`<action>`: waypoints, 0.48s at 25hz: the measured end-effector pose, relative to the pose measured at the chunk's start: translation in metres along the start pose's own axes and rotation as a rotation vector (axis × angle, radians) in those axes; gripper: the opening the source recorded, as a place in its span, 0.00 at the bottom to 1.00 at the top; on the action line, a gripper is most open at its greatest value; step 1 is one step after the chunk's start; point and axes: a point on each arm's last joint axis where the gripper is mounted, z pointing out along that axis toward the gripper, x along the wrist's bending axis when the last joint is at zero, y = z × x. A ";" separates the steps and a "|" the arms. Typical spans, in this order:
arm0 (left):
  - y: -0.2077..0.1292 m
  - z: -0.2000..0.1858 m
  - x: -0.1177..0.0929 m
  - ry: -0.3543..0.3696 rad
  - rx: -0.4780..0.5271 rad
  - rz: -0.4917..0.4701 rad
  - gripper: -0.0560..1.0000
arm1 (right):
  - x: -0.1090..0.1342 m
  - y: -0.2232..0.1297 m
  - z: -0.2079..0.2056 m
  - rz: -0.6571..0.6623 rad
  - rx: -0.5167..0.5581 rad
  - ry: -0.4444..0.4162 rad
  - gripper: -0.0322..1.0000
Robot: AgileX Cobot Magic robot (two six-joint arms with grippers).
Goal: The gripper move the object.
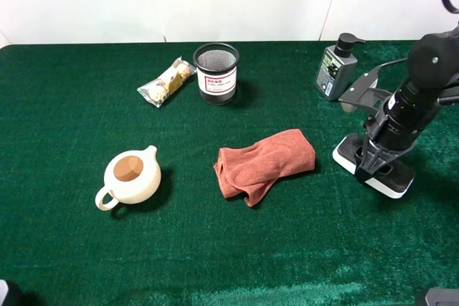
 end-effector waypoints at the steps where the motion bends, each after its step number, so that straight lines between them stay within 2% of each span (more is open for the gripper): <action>1: 0.000 0.000 0.000 0.000 0.000 0.000 0.99 | 0.000 0.000 -0.003 0.006 -0.001 -0.002 0.47; 12: 0.000 0.000 0.000 0.000 0.000 0.000 0.99 | -0.003 0.000 -0.046 0.091 -0.002 -0.009 0.47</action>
